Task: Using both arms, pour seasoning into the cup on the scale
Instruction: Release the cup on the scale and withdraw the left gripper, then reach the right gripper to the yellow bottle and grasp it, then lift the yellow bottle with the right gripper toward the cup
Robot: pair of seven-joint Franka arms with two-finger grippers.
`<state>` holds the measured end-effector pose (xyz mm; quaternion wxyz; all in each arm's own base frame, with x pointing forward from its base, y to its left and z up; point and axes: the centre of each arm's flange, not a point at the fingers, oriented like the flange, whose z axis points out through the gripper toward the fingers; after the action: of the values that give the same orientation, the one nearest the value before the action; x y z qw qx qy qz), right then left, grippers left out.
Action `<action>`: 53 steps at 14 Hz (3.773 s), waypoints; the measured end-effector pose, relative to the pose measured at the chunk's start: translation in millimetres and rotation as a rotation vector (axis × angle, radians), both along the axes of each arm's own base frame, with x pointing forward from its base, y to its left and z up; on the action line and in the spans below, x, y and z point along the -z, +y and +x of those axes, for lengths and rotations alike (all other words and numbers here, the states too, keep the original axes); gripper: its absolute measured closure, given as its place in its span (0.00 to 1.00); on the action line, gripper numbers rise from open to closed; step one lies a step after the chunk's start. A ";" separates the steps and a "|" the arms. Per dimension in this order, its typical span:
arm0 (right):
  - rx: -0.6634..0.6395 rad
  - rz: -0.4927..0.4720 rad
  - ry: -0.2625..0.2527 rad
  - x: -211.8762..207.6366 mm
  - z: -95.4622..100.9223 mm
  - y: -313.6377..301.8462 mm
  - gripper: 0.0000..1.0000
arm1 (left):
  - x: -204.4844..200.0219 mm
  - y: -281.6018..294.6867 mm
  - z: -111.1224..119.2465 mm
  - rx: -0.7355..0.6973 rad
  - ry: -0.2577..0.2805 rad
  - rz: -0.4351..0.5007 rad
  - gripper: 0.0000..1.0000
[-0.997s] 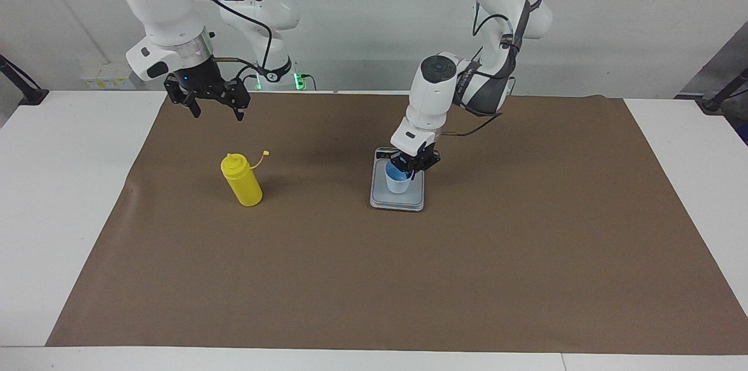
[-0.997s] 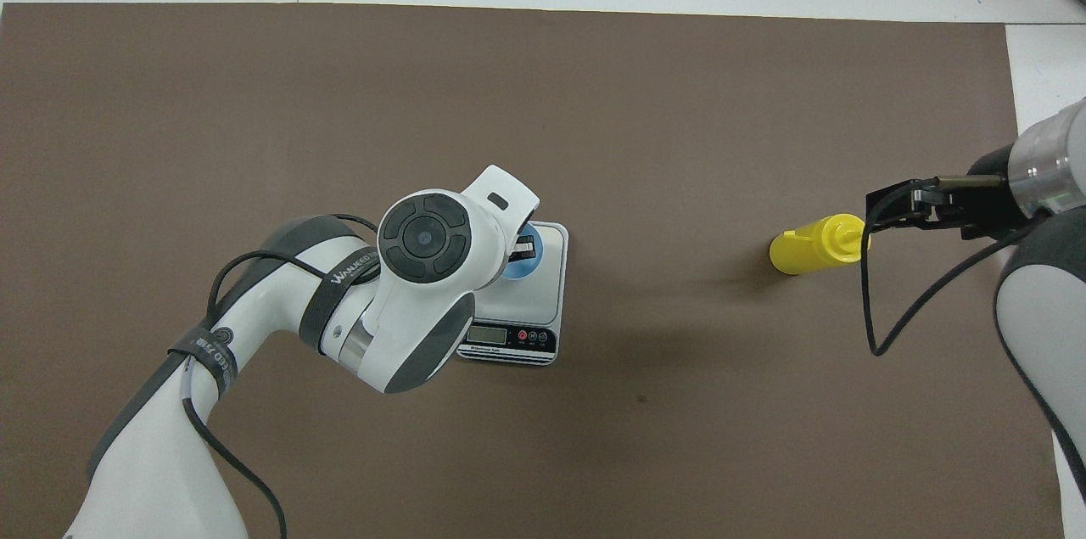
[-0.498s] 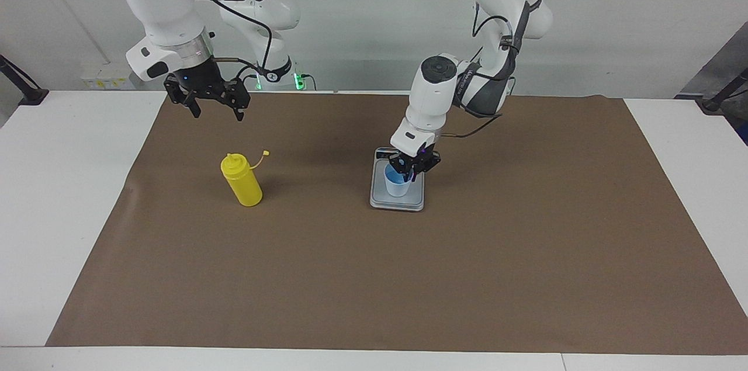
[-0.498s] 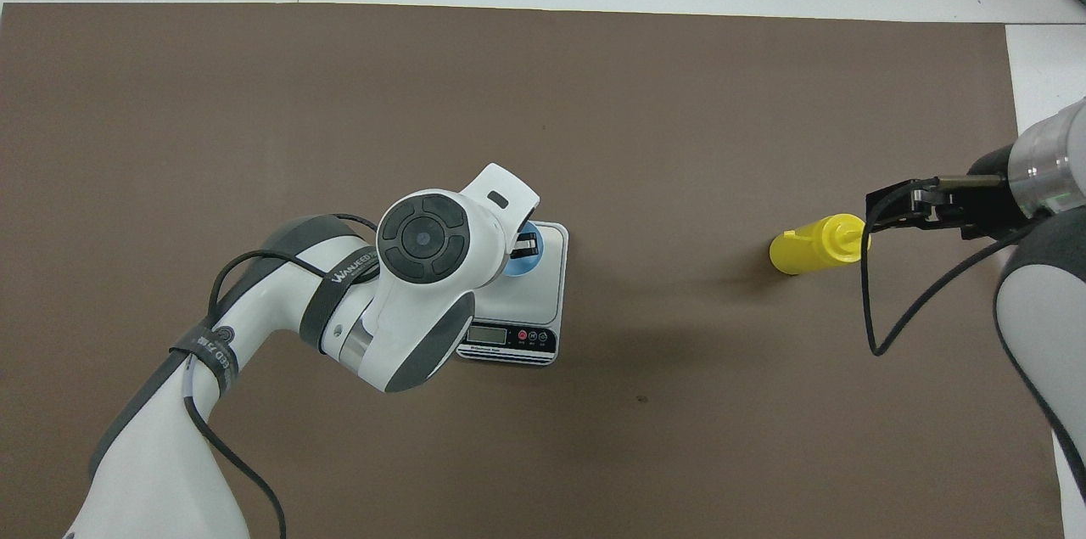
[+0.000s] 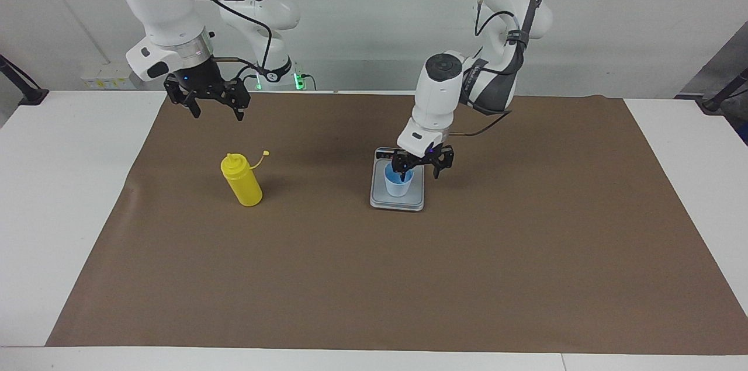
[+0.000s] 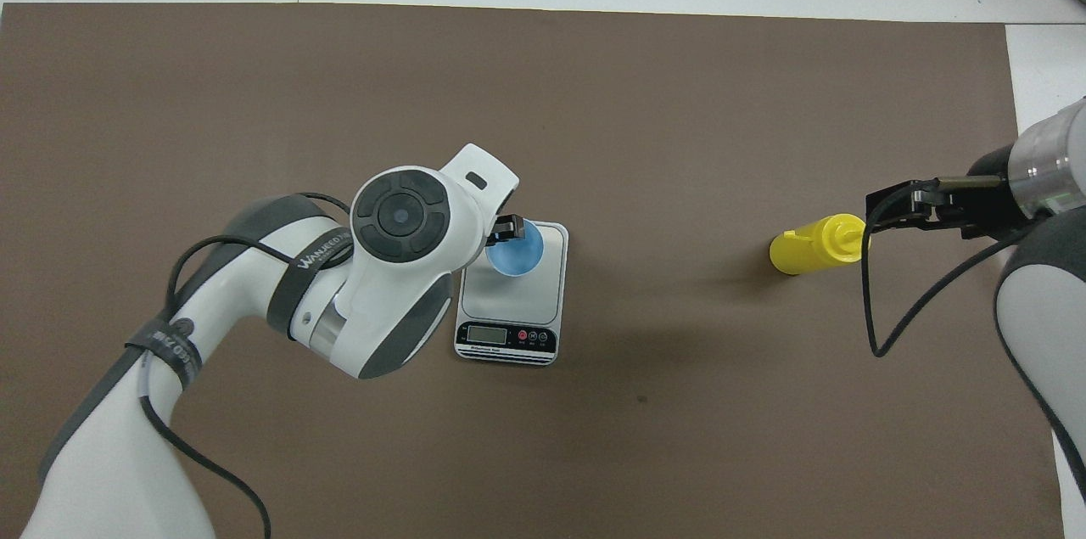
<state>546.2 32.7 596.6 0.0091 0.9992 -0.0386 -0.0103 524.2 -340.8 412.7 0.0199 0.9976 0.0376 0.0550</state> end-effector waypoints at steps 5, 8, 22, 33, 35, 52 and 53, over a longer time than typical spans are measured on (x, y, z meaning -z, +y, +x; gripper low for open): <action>-0.086 0.002 0.002 0.0 0.5 -9.4 0.00 | -68.3 109.5 35.1 0.051 0.016 0.063 0.00; -0.167 0.019 0.005 1.3 0.7 -17.0 0.00 | -91.4 175.7 43.8 0.097 0.041 0.091 0.00; -0.762 0.371 -0.231 115.0 -13.1 -149.0 0.00 | -189.9 299.0 29.2 0.174 0.116 0.014 0.00; -1.000 0.550 -0.503 261.9 -35.7 -174.3 0.00 | -219.0 292.8 21.4 0.194 0.129 0.025 0.00; -1.024 0.551 -0.539 276.0 -36.7 -166.6 0.00 | -218.9 292.5 21.3 0.195 0.130 0.026 0.00; -1.104 0.490 -0.669 285.8 7.8 -14.9 0.35 | -216.4 291.6 21.5 0.196 0.133 0.027 0.00; -1.110 0.466 -0.654 276.8 10.9 12.8 0.35 | -216.4 291.6 21.5 0.196 0.133 0.027 0.00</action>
<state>557.1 45.5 319.8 -0.2143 0.7987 0.4817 0.2901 545.7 -49.3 629.1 0.0094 0.9981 -0.0598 -0.0128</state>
